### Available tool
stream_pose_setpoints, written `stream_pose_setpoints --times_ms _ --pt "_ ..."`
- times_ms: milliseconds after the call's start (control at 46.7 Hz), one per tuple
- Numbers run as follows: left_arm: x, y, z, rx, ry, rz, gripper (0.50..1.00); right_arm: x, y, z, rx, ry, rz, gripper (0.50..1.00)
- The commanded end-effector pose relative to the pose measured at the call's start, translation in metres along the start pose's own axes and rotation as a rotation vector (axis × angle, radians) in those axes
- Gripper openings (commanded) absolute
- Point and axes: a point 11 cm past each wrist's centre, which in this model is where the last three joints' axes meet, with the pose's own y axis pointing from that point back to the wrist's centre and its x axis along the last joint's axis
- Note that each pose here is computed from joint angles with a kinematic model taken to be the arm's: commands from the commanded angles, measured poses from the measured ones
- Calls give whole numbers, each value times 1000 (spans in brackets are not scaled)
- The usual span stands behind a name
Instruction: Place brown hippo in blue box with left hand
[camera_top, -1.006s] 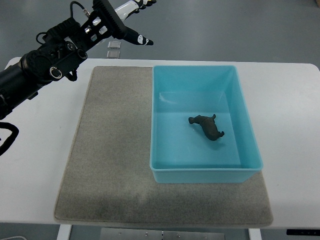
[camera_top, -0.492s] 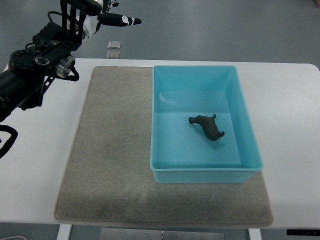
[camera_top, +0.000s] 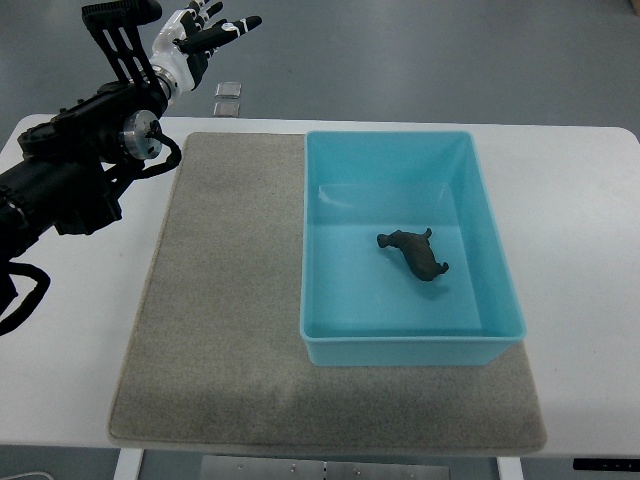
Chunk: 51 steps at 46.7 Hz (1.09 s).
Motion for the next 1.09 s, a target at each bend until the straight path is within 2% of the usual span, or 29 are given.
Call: stream_pose_setpoints --times_ms 0,300,556,1070 --pt "0 0 -1 -8 114 -12 996 0 0 0 0 0 0 936" --pt "-6 6 -10 -56 417 -134 996 0 0 0 0 0 0 936" --pt "6 11 -22 -77 414 -116 996 0 0 0 0 0 0 936" --pt "8 13 -26 -70 411 -112 996 0 0 0 0 0 0 936"
